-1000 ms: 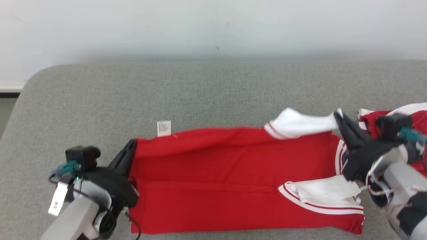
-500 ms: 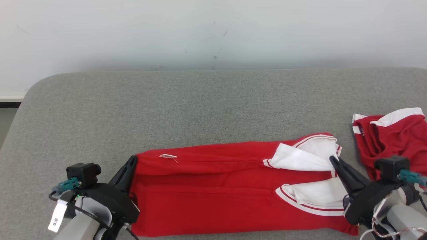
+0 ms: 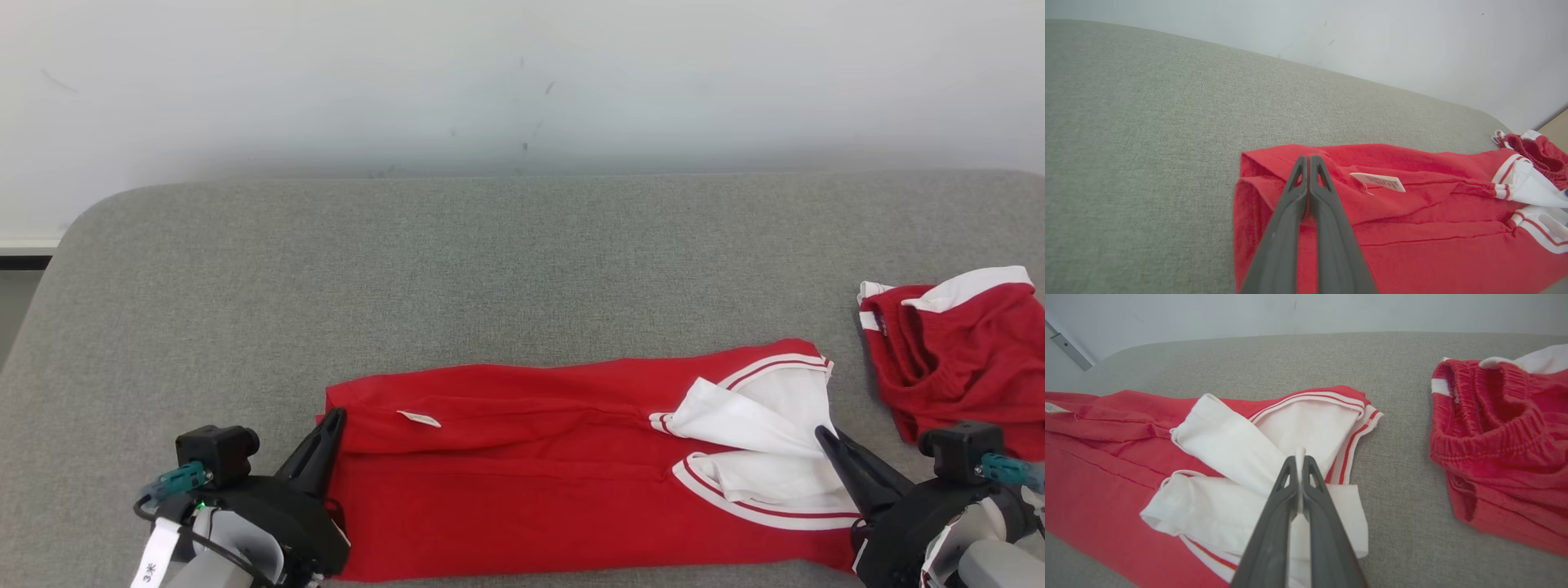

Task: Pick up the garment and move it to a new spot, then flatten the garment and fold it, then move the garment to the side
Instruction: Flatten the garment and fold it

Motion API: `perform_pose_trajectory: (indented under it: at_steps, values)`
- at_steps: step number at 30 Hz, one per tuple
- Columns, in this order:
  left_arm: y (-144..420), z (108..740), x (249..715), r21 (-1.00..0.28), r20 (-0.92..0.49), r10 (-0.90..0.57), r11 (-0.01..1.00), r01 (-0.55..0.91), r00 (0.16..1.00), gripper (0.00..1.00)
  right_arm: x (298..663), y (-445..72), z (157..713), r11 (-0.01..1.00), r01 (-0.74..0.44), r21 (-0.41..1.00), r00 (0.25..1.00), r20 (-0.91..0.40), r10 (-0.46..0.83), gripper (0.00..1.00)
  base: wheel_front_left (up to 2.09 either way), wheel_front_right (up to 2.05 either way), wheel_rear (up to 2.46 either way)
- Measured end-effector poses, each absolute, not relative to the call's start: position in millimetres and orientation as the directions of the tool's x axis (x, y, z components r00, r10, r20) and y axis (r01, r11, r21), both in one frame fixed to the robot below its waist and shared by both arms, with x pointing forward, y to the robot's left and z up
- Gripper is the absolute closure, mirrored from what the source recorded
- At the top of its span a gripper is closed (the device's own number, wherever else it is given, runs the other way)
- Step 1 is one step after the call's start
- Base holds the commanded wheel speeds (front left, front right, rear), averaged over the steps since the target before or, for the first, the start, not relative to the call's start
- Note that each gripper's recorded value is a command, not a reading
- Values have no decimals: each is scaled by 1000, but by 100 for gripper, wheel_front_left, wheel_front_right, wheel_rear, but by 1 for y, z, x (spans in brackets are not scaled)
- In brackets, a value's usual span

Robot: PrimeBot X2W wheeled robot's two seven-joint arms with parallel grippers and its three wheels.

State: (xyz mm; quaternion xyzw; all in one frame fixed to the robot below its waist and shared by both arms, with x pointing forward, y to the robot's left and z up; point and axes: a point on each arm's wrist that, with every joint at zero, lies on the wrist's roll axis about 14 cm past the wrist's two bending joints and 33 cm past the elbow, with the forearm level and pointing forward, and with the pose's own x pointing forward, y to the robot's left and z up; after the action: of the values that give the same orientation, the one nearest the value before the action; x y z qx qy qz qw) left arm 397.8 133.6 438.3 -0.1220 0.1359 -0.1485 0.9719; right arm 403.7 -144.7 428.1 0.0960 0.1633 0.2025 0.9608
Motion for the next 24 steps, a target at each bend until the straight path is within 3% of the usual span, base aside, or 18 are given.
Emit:
perform_pose_trajectory:
  at_steps: [24]
  values:
    - [142, 418, 389, -221, -299, -288, 948, 228, 910, 100, 382, -140, 400, 900, -370, 230, 810, -394, 434, 100, 0, 0, 0]
